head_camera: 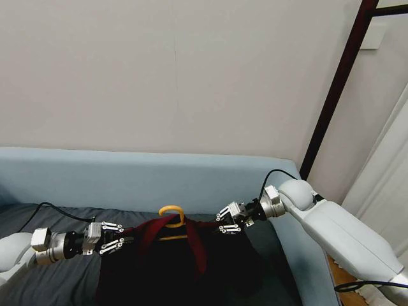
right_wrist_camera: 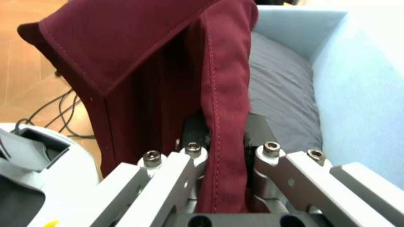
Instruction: Pick up the clothes from the sofa and hang them on the clothes hanger.
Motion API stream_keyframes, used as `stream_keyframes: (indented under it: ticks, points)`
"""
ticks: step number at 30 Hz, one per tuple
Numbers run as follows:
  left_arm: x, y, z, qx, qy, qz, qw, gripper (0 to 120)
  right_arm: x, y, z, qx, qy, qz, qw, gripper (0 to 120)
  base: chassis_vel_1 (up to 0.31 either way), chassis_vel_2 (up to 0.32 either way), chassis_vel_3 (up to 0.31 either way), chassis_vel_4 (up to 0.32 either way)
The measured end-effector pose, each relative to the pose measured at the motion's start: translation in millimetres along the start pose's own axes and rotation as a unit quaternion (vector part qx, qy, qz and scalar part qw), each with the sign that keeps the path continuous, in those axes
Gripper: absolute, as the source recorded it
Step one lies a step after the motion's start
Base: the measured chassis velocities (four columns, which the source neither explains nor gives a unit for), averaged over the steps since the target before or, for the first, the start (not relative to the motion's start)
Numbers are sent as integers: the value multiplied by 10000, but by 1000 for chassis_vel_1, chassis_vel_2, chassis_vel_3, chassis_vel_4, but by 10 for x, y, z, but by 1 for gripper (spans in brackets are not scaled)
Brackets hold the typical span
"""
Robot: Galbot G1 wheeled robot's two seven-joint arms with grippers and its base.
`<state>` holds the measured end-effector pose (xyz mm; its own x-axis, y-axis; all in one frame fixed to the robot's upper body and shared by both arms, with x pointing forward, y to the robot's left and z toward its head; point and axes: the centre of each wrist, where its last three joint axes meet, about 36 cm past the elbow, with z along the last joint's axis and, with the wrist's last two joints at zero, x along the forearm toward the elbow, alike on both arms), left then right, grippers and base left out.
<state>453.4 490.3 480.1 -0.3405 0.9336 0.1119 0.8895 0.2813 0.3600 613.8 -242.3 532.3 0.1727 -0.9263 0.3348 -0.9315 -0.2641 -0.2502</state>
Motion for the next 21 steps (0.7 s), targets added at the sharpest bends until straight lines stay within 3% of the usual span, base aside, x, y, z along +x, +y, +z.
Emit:
stream_keyframes:
  ticks: [8, 14, 18, 19, 21]
  points:
    - [223, 98, 7, -180, -180, -607, 9978, 41, 96, 84, 43, -509, -411, 498, 9966, 7, 0, 0, 0, 0]
    - [437, 288, -98, -334, -383, -1177, 9917, 60, 227, 134, 58, -686, -327, 878, 9932, 7, 0, 0, 0, 0]
    - [538, 406, -210, -271, -935, -1977, 9754, 79, 386, 203, -19, -770, -141, 1098, 9909, 7, 0, 0, 0, 0]
    - [538, 406, -210, -271, -935, -1977, 9754, 79, 386, 203, -19, -770, -141, 1098, 9909, 7, 0, 0, 0, 0]
    - [433, 345, -210, -82, -1458, -2551, 9558, 88, 506, 234, -147, -744, -16, 1261, 9892, 7, 0, 0, 0, 0]
